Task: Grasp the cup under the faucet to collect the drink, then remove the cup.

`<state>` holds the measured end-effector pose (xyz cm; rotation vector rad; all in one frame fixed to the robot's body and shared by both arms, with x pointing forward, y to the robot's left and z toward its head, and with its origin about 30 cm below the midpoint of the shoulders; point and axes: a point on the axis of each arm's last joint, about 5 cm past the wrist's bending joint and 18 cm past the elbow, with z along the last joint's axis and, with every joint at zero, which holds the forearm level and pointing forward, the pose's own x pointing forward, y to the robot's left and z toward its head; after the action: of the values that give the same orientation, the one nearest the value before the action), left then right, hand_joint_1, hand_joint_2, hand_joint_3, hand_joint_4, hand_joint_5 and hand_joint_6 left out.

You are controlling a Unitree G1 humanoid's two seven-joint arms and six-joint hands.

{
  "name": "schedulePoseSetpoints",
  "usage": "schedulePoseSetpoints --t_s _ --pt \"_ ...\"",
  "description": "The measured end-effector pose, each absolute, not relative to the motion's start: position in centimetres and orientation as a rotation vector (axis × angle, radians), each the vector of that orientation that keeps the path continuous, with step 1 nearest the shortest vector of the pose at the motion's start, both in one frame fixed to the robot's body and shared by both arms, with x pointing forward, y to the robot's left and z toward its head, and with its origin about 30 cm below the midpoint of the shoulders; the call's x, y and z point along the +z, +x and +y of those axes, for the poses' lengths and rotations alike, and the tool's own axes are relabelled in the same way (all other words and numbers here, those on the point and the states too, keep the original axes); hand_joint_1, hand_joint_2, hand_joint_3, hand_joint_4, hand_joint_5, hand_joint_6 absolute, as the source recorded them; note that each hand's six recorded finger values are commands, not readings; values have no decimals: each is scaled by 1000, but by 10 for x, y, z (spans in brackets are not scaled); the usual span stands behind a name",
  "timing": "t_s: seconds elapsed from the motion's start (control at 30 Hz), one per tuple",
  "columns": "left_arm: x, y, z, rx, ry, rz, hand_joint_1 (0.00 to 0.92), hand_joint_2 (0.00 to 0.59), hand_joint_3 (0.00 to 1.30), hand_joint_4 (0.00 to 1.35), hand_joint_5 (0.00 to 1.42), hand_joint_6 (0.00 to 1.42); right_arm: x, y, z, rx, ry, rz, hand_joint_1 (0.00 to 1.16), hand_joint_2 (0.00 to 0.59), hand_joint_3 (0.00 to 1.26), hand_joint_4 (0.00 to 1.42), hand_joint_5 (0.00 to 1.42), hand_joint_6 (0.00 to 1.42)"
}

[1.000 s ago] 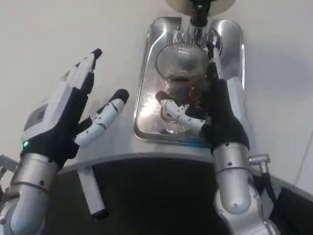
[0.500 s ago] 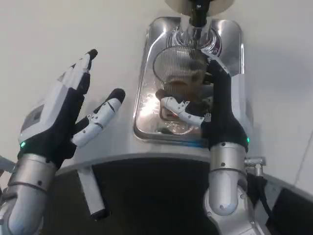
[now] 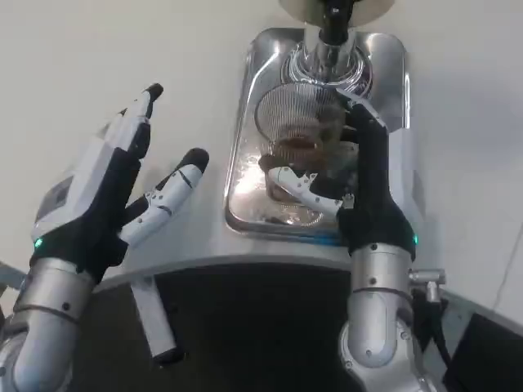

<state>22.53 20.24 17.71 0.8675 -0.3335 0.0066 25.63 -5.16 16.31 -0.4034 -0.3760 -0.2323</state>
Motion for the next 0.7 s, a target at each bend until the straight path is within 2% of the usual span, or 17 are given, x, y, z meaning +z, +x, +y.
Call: schedulePoseSetpoints --t_s 0.7 --pt "179 221 200 2 873 -355 0 252 0 0 0 0 163 241 -70 -261 -416 -352 1162 356 673 644 752 1098"
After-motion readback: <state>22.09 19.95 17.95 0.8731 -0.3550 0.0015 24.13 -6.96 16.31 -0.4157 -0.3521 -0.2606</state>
